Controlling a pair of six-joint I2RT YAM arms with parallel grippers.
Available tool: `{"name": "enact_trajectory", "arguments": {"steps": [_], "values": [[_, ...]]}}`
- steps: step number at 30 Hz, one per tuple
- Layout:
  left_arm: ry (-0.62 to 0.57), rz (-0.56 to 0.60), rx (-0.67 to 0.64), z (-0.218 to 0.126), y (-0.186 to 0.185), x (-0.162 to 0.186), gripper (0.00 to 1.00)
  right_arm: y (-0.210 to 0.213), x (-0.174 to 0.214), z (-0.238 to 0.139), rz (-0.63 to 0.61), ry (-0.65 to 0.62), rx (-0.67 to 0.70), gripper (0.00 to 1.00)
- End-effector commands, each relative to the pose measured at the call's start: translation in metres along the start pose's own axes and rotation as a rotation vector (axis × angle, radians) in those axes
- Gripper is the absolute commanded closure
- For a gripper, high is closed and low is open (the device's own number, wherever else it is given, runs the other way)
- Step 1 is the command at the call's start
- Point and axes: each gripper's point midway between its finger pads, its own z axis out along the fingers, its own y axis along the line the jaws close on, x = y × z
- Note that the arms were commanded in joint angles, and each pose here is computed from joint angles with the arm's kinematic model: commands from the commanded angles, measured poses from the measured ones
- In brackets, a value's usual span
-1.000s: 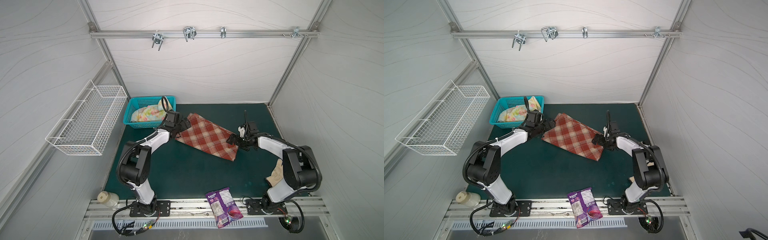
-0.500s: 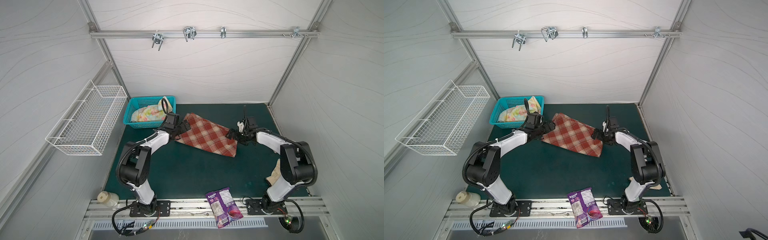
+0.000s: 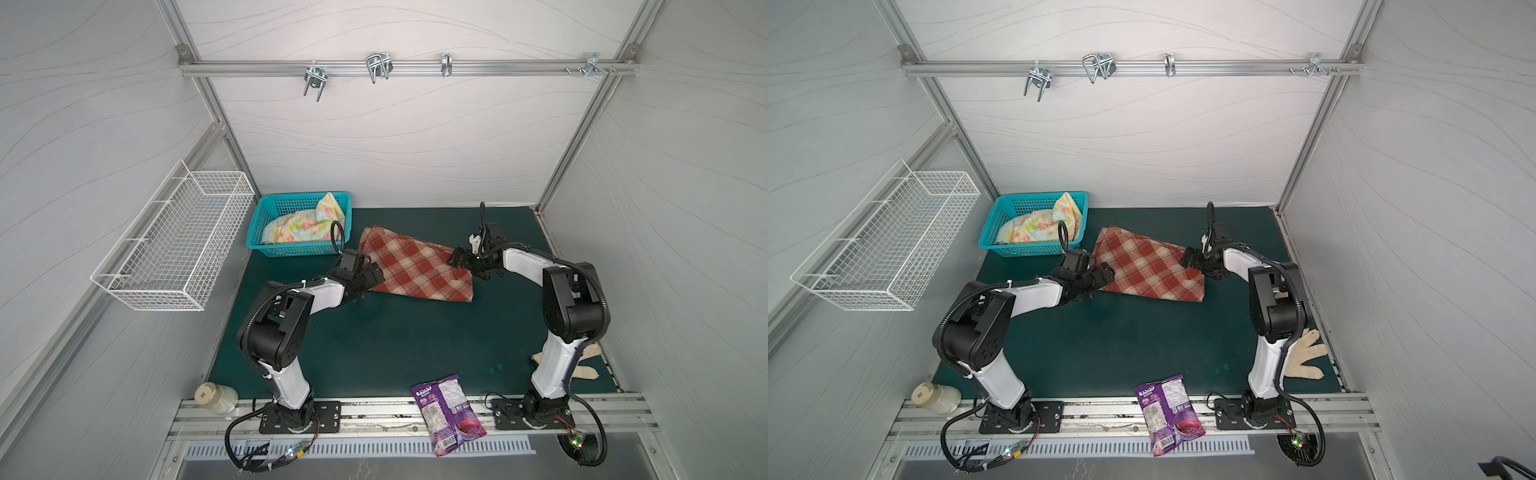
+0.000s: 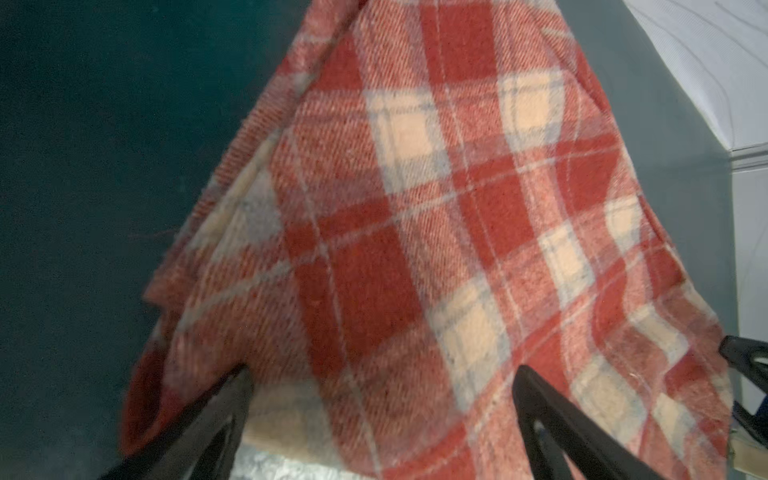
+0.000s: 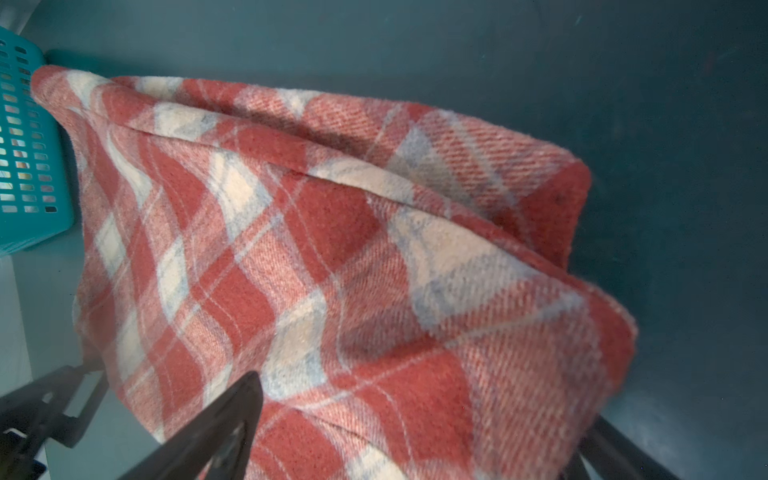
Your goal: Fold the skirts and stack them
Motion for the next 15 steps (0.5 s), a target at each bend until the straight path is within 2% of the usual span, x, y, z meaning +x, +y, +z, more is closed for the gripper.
{"name": "enact_trajectory", "arguments": {"steps": [1,8,15], "values": [[-0.044,-0.021,-0.013,-0.003,0.003,0.005,0.01,0.001,0.003,0.001,-0.003,0.018,-0.017,0.01],[-0.041,-0.016,-0.021,-0.017,0.014,0.031,0.02,-0.001,0.018,-0.012,-0.008,0.007,-0.019,0.01],[-0.085,0.004,0.066,-0.06,-0.012,0.014,0.02,0.013,0.034,-0.064,-0.02,-0.091,-0.057,0.01]]}}
